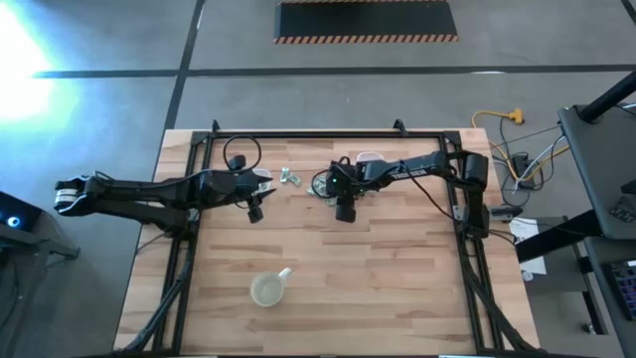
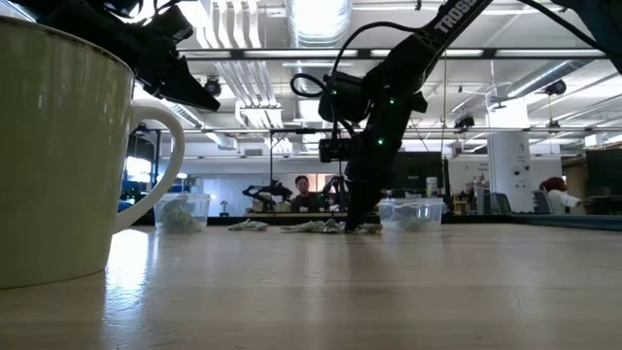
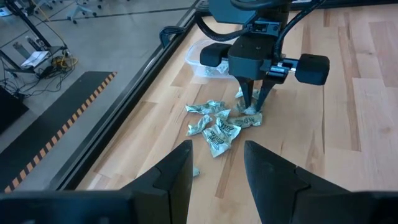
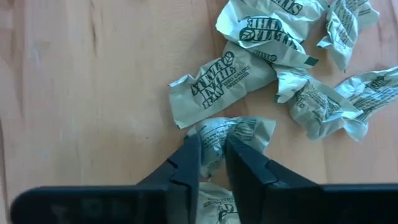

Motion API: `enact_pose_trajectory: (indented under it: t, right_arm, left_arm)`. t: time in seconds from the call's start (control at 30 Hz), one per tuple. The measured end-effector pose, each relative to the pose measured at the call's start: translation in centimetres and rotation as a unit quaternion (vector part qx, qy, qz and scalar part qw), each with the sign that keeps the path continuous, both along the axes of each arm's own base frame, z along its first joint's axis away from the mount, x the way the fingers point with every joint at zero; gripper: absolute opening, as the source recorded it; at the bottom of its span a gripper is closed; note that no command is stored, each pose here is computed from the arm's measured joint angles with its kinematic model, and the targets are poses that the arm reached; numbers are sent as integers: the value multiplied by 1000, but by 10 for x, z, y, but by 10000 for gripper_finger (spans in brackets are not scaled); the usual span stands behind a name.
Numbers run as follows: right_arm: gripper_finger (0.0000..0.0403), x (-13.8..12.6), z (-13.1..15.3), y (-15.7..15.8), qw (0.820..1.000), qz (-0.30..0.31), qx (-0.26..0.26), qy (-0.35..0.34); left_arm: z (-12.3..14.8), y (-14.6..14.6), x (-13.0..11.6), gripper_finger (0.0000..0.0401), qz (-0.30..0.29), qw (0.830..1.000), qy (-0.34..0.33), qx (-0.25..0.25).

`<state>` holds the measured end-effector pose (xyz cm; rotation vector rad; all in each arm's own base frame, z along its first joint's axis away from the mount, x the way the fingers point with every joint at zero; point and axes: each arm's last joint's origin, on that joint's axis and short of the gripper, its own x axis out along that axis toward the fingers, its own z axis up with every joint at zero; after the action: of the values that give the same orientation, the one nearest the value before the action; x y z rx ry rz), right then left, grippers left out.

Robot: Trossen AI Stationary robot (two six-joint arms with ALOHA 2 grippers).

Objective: Pick and place items into bin
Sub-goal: Put the green stevia packet into the rectangular transparent bin

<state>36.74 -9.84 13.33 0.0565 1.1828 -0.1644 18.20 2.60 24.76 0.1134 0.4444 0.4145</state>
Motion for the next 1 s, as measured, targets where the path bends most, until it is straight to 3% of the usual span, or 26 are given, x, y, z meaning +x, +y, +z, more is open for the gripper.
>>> enact_pose_trajectory:
  t: [0.23,0.67,1.0]
  right_arm:
    - [18,0,0,0,1000,-2,-1,0]
    - [13,-1,4,0,1000,-3,-2,-3]
    - [13,-11,55,2,998,8,-23,-62]
  left_arm:
    - [0,0,0,128,0,1000,0,0]
    - [0,0,0,128,0,1000,0,0]
    - [0,0,0,128,0,1000,0,0]
